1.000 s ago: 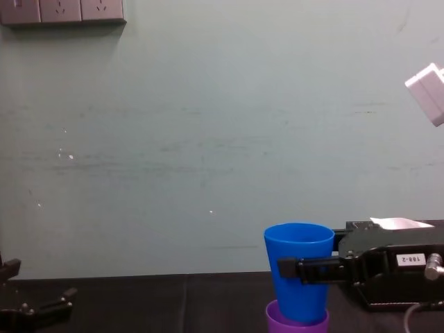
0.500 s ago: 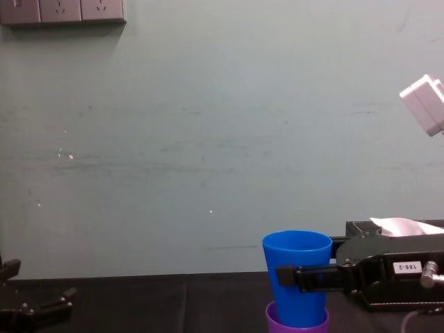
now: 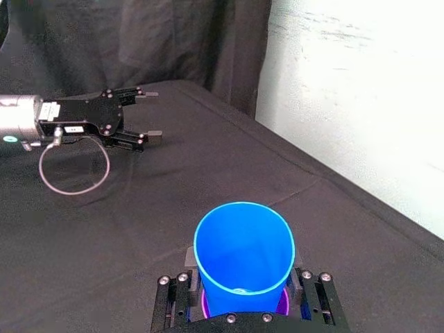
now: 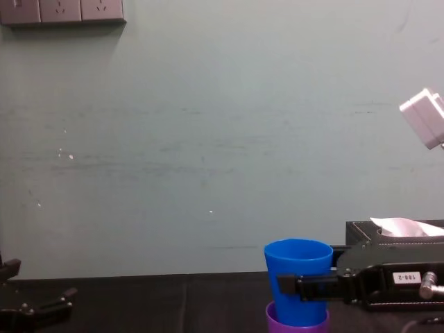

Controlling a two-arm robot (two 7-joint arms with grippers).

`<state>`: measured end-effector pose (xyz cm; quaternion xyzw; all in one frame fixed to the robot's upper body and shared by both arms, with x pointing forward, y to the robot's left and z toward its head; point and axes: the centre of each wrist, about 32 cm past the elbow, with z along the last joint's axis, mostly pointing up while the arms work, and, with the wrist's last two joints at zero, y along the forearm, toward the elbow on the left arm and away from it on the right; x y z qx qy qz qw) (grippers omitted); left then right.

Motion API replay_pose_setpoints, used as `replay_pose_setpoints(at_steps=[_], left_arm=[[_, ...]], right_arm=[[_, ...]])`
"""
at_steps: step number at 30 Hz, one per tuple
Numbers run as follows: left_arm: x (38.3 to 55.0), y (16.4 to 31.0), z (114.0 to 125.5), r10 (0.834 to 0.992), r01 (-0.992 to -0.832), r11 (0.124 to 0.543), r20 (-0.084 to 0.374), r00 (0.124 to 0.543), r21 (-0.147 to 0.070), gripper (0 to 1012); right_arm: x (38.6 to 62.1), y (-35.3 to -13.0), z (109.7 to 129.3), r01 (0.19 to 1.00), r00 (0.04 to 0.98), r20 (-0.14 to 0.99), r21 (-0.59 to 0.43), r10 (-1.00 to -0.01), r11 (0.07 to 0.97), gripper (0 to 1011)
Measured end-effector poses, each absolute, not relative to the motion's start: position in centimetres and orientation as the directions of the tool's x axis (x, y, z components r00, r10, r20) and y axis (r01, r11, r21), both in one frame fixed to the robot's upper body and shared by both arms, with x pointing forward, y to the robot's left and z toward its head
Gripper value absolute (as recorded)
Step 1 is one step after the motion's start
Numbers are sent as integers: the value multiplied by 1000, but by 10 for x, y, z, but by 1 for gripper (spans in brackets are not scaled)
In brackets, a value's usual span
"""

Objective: Stack the three plastic cups sequentially using one hand.

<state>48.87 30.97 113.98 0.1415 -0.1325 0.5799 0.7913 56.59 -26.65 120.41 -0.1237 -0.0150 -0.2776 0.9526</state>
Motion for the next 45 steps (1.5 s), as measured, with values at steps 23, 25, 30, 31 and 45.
replay_pose_setpoints(at_steps=[23,25,30,31,45], left_arm=[[489,310,1140,880,-955,287,374,292,70,1011],[489,310,1140,880,-955,287,374,292,70,1011],[489,310,1140,880,-955,287,374,292,70,1012],[489,310,1140,880,-955,287,374,292,70,1012],[489,310,1140,880,-955,287,374,292,70,1011]], right_arm=[[567,-267,1202,531,847,97,-231,-523,816,941],[567,-267,1202,531,847,97,-231,-523,816,966],[567,-267,1202,531,846,96,-231,-524,816,1004],[567,-267,1202,531,846,96,-231,-524,815,1004],[560,-271,1204,532,847,104,-210,-522,820,1004]])
